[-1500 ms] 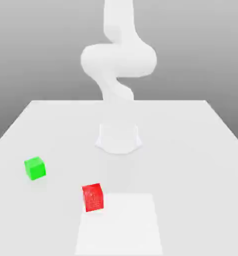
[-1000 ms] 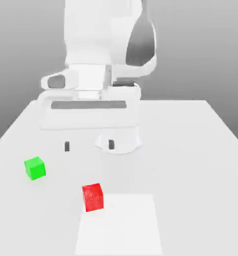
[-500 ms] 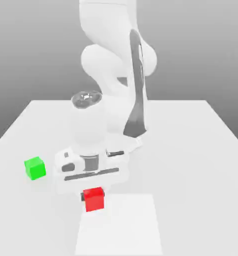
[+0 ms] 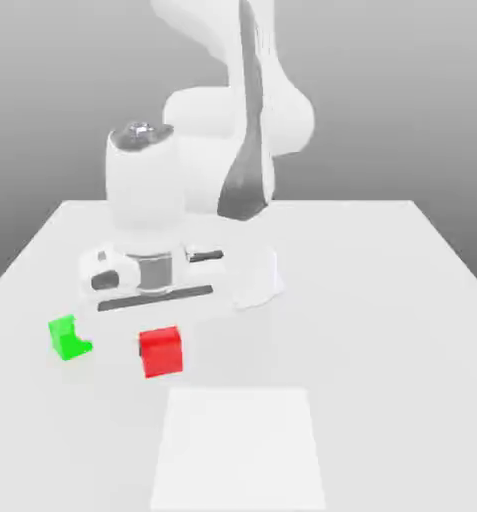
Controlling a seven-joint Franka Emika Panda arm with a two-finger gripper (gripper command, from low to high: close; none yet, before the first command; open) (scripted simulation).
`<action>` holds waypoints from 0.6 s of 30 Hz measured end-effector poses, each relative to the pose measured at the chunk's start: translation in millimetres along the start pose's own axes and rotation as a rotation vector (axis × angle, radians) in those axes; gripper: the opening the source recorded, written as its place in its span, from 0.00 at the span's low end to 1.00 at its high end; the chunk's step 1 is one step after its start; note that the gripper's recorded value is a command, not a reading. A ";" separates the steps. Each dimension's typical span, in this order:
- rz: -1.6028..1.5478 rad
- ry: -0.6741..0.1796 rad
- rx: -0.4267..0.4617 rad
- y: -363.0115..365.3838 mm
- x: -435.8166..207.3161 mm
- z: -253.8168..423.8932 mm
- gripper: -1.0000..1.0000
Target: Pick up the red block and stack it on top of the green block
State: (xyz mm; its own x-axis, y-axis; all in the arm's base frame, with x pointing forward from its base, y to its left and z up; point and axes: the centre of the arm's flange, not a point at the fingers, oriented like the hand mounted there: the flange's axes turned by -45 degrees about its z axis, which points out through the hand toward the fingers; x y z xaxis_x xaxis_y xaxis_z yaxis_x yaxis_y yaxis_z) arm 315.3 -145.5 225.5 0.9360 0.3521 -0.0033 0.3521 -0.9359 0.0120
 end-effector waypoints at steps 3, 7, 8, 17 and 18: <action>-0.045 -0.002 -0.002 29.2 -36.7 -7.5 0.00; -0.104 -0.003 0.001 58.7 -91.1 -15.0 0.00; -0.119 -0.002 0.003 64.3 -105.4 -16.4 0.00; -0.183 0.016 0.008 81.9 -165.6 -12.0 0.00; -0.183 0.018 0.008 82.3 -165.4 -10.1 0.00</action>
State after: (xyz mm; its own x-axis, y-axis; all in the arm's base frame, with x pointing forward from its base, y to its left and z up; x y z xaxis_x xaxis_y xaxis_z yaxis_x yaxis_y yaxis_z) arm 189.4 -280.5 237.2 0.8560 0.5168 0.0135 0.5168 -0.8561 0.0051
